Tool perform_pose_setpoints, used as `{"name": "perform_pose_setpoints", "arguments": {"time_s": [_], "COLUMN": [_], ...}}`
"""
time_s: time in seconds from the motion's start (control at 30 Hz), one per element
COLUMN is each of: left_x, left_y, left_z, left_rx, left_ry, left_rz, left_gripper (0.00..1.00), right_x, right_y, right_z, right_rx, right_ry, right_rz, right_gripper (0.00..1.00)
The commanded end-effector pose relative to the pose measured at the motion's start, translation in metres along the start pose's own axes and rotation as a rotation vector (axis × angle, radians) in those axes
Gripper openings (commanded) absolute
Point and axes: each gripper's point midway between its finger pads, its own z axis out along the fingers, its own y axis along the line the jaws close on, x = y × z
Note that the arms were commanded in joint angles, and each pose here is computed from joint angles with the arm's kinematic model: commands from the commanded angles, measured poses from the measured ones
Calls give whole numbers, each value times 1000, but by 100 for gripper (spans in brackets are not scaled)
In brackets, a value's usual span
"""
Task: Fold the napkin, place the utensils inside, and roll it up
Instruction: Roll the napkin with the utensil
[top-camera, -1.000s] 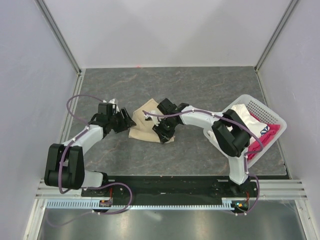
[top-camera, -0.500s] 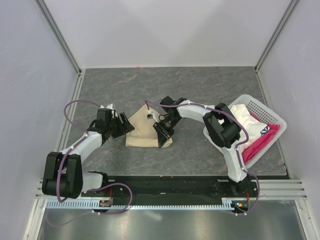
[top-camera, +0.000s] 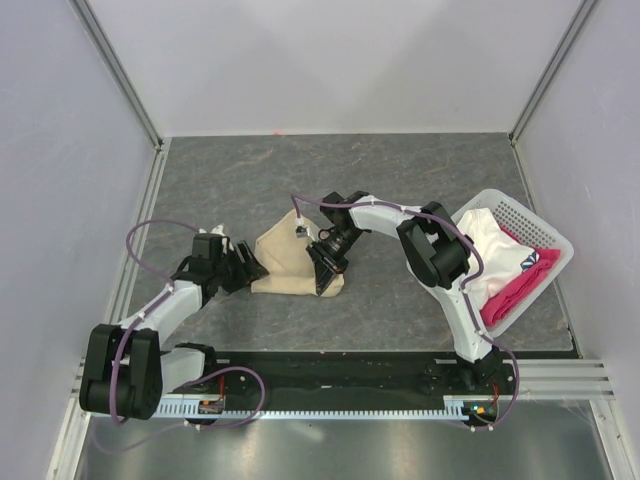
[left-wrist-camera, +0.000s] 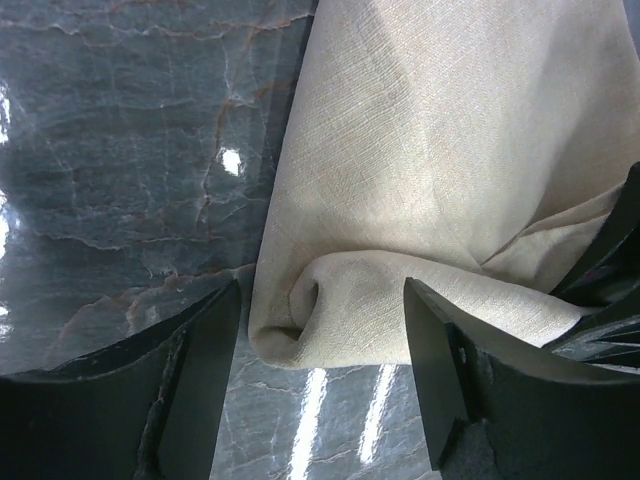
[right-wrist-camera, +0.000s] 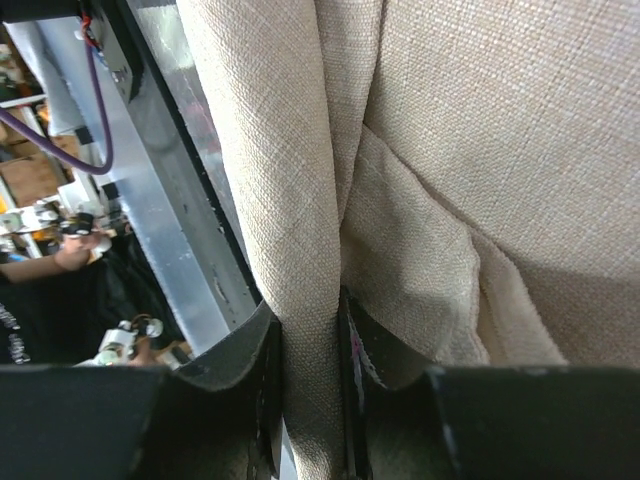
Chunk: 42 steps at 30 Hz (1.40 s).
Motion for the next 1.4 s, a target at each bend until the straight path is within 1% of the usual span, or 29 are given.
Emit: {"name": "perform_pose_setpoints", "arguments": {"time_s": [0.0, 0.07, 0.1, 0.17, 0.23, 0.27, 0.3, 0.33, 0.37, 0.4, 0.43, 0.47, 0.5, 0.53, 0.63, 0.7, 0.77, 0.83, 0.87, 0.93, 0.97, 1.03, 1.07, 1.1, 1.13, 1.23, 1.27, 1.3, 1.37], "left_x": [2, 3, 4, 5, 7, 9, 10, 11, 11, 13, 13, 13, 15, 15, 15, 16, 17, 15, 15, 14, 14, 13, 12, 8, 9, 4, 3, -1, -3], "left_y": [-3, 2, 3, 4, 6, 8, 8, 9, 9, 10, 11, 12, 14, 14, 14, 14, 15, 15, 15, 16, 15, 15, 15, 14, 15, 15, 15, 13, 11], "left_z": [-1, 1, 2, 4, 6, 7, 7, 9, 9, 9, 10, 11, 12, 13, 13, 13, 13, 13, 13, 14, 15, 16, 17, 17, 19, 21, 21, 22, 25], "left_rx": [22, 0, -6, -7, -14, -18, -20, -24, -23, -28, -35, -41, -47, -50, -52, -55, -57, -59, -61, -69, -68, -72, -75, -78, -84, -98, -102, -99, -97], "left_ry": [-8, -8, 0, 10, 20, 28, 32, 42, 46, 55, 62, 66, 76, 83, 89, 91, 98, 95, 98, 98, 104, 108, 112, 106, 116, 120, 123, 120, 135], "left_rz": [-37, -38, -38, -37, -33, -29, -22, -23, -21, -21, -21, -22, -20, -20, -19, -18, -20, -18, -19, -18, -18, -16, -17, -13, -15, -15, -11, -10, -6], "left_gripper": [70, 67, 63, 58, 48, 43, 33, 28, 19, 15, 10, 4, 2, 2, 2, 2, 2, 2, 2, 2, 2, 2, 2, 2, 2, 2, 2, 2, 2], "right_x": [26, 25, 24, 21, 18, 14, 11, 8, 3, -1, -6, -11, -16, -21, -36, -45, -56, -78, -77, -98, -92, -106, -92, -91, -90, -61, -56, -53, -43], "right_y": [-55, -55, -56, -55, -53, -52, -52, -52, -50, -49, -48, -45, -43, -41, -32, -22, -23, -11, -16, 2, 0, 27, 23, 37, 41, 37, 45, 42, 42], "right_z": [24, 24, 23, 22, 20, 18, 16, 14, 10, 7, 5, 1, -5, -8, -24, -38, -50, -74, -79, -107, -107, -131, -124, -130, -129, -102, -91, -89, -73], "right_rx": [138, 137, 137, 131, 125, 127, 133, 138, 142, 152, 157, 164, 181, 193, 244, 277, 344, 405, 456, 514, 536, 563, 578, 640, 685, 825, 836, 880, 891], "right_ry": [110, 107, 104, 96, 83, 74, 66, 58, 44, 31, 19, 1, -19, -38, -101, -149, -206, -320, -342, -481, -495, -629, -613, -647, -649, -561, -544, -535, -494], "right_rz": [36, 36, 38, 37, 37, 32, 33, 38, 31, 29, 23, 26, 18, 9, -13, -36, -71, -145, -152, -240, -249, -355, -370, -421, -492, -574, -611, -618, -647], "right_gripper": [14, 14, 14, 15, 17, 21, 24, 28, 33, 36, 41, 45, 48, 52, 59, 62, 65, 67, 68, 71, 72, 74, 75, 76, 77, 77, 77, 77, 77]}}
